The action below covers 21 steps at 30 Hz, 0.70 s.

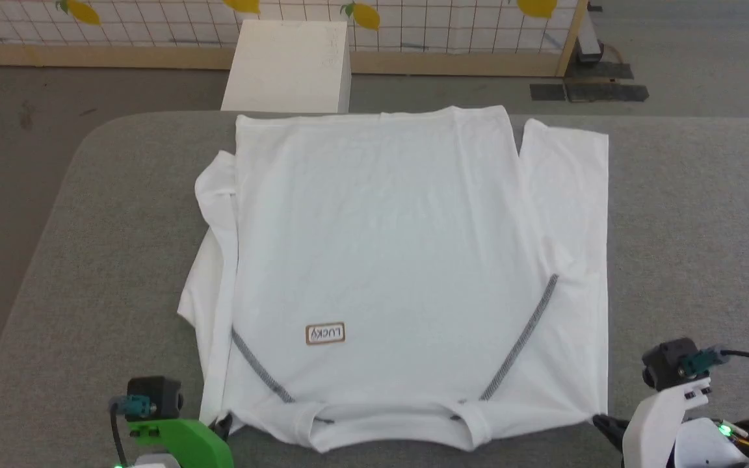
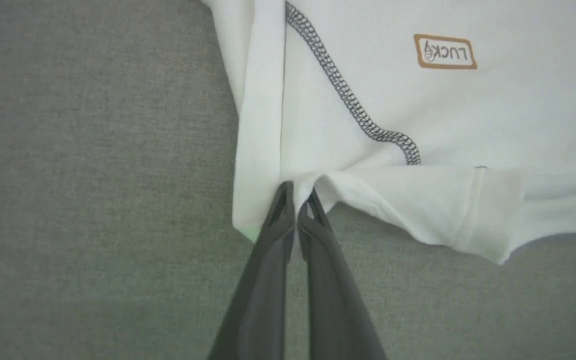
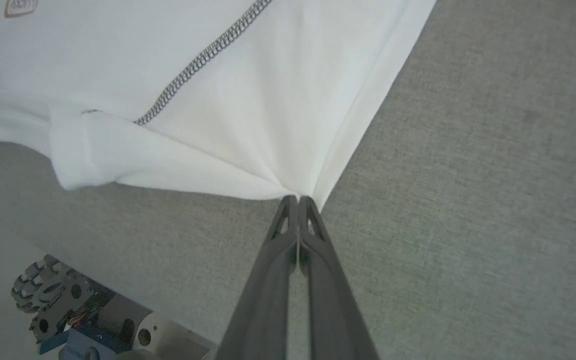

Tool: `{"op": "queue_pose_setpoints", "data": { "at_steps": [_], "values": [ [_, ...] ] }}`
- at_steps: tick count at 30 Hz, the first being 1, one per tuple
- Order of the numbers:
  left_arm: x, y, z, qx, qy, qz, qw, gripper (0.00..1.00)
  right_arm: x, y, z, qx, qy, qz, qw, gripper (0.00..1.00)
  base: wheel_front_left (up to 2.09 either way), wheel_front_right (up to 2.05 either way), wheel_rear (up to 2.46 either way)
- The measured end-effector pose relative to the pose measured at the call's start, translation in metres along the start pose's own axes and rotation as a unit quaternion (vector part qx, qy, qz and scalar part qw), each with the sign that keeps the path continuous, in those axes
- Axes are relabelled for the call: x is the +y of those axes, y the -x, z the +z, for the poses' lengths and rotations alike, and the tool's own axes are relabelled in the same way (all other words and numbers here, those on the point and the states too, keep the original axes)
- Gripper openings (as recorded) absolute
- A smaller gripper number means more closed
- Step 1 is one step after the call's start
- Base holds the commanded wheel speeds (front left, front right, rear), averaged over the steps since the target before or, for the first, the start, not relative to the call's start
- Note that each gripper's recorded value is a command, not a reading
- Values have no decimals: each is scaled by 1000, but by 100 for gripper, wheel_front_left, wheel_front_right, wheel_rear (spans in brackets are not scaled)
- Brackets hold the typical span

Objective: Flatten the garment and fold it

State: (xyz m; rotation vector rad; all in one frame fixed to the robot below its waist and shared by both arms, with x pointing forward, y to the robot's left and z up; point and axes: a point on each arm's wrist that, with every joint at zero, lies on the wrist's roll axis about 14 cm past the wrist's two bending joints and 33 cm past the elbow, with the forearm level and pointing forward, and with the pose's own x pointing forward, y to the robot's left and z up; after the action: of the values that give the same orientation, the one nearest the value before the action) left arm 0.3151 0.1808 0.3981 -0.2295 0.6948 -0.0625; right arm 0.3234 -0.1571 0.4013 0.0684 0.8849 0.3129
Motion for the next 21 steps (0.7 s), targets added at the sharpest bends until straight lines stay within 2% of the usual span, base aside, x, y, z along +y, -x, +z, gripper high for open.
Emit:
{"op": "queue_pose_setpoints", "data": {
  "at_steps": [5,11,12,13,14,17,21],
  "values": [
    [8,15,-30,72,-9,16,997,0,7,15,-29,79,11,14,997,0,0,0,0],
    [13,17,-36,85,-6,32,996,0,22,19,-47,131,14,37,991,0,0,0,0],
    [14,17,-36,84,-3,33,996,29,23,18,-46,131,15,39,991,0,0,0,0],
    [14,16,-36,85,-1,33,996,100,24,18,-46,129,15,39,991,11,0,0,0],
    [14,16,-37,86,0,35,996,100,24,18,-44,125,16,39,991,100,0,0,0],
    [18,17,-34,85,7,42,995,100,20,19,-36,105,9,32,994,100,0,0,0],
    [24,20,-14,58,14,52,997,100,9,23,-3,42,-13,20,999,100,0,0,0]
  ]
}}
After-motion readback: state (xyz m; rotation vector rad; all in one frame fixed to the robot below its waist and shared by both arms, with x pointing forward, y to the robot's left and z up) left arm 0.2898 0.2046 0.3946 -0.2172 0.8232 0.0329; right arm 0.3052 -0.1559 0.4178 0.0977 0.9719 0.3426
